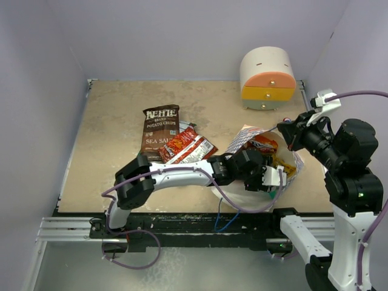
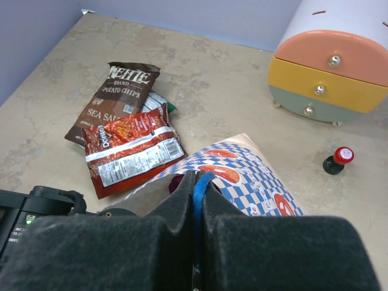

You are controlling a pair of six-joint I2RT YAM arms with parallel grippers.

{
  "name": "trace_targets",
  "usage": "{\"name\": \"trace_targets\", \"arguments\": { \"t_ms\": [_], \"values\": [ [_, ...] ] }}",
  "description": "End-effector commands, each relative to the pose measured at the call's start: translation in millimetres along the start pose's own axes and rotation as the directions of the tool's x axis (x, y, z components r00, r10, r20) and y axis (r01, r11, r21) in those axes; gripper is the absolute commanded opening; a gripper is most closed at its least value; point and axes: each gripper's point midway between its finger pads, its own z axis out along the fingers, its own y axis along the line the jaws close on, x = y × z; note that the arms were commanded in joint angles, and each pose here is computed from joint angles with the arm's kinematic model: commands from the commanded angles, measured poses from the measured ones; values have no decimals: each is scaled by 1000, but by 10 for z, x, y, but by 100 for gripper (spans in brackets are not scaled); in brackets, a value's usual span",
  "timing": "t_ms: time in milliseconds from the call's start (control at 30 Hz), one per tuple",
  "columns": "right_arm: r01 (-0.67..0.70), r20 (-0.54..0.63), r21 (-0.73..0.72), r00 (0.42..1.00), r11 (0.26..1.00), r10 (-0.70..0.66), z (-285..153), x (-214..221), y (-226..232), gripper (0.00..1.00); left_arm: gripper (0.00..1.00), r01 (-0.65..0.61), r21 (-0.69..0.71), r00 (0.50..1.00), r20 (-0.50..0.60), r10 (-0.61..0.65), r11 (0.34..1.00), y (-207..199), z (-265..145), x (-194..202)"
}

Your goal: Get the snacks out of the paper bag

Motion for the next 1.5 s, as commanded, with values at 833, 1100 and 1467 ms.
{"name": "trace_targets", "arguments": {
  "t_ms": [833,1100,1467],
  "values": [
    [47,109,-45,993,998,-42,-62,-304,108,0,1,4,-92,998,57,1,996,331,-136,-409],
    [59,111,-26,992,998,-56,-48,-271,66,0,0,116,-143,985,145,-95,983,426,-887,-770],
    [70,119,-12,991,997,-68,-4,-305,27,0,0,487,-306,867,278,-412,818,747,-2266,-1143]
  ]
}}
